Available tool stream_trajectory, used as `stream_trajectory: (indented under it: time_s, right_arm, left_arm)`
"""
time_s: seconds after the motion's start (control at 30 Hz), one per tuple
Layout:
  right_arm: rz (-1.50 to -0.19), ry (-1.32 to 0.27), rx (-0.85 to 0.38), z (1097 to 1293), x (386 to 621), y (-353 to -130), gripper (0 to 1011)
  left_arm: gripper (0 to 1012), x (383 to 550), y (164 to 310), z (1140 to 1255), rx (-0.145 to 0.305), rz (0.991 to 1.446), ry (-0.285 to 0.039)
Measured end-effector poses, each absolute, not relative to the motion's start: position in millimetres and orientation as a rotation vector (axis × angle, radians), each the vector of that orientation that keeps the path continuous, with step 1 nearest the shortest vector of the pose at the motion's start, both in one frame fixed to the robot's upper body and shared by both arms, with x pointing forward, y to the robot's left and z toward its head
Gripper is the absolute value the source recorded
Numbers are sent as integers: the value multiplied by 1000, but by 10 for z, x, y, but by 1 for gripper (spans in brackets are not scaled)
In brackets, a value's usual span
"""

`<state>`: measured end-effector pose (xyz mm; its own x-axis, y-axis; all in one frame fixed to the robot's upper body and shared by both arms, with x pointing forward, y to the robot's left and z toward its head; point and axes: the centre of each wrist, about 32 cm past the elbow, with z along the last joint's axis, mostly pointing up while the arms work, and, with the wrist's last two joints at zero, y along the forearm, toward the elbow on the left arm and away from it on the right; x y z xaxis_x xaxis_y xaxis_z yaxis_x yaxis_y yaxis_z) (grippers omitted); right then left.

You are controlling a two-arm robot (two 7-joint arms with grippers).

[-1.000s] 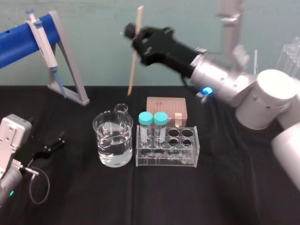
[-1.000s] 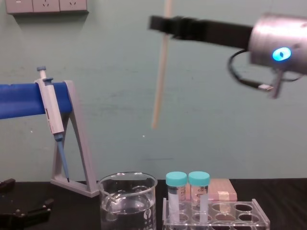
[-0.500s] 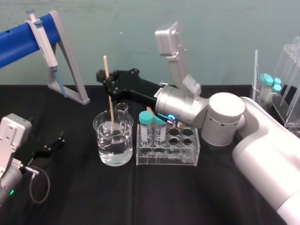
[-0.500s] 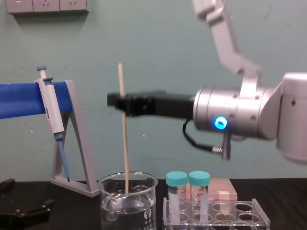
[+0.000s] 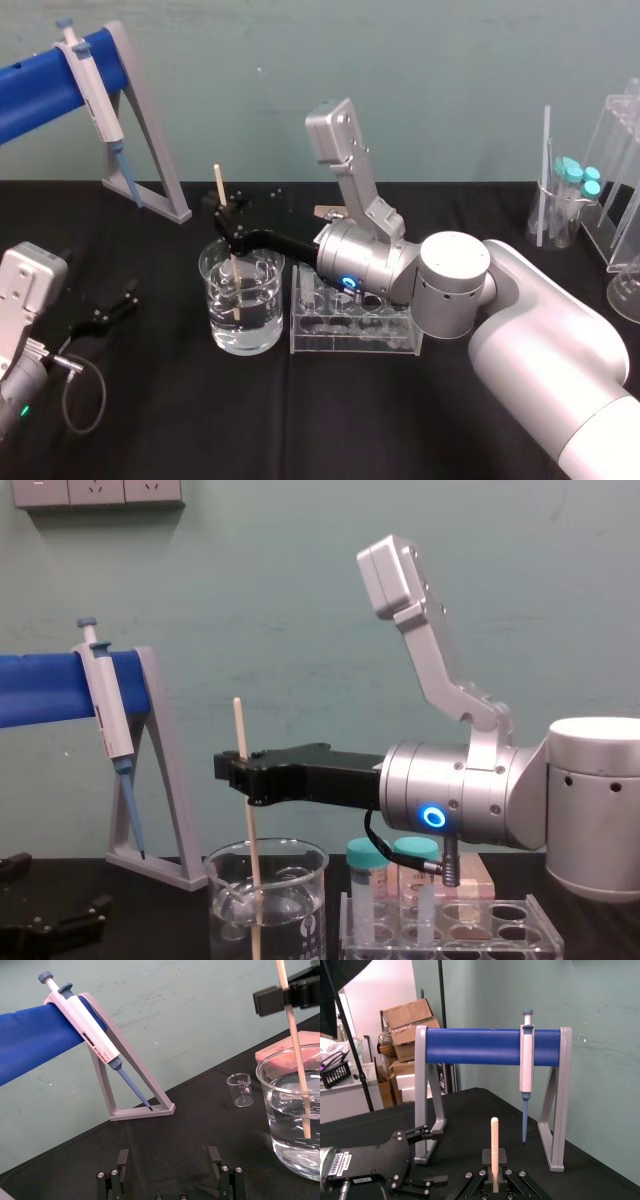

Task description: Hold the thermometer with one hand and immerse one end into the beaker, then reinsert it into the test tube rack.

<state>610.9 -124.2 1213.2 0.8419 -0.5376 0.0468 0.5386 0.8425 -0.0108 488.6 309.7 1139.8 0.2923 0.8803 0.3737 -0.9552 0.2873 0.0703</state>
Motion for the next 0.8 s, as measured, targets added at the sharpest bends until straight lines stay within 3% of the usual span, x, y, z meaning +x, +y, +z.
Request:
stream_trajectory:
  time_s: [0.8]
  right_arm:
    - [-587,-33,-29,12090,6102,-1327,48]
  left_arm:
    - [1004,4886,3097,11398,305,1248,-285]
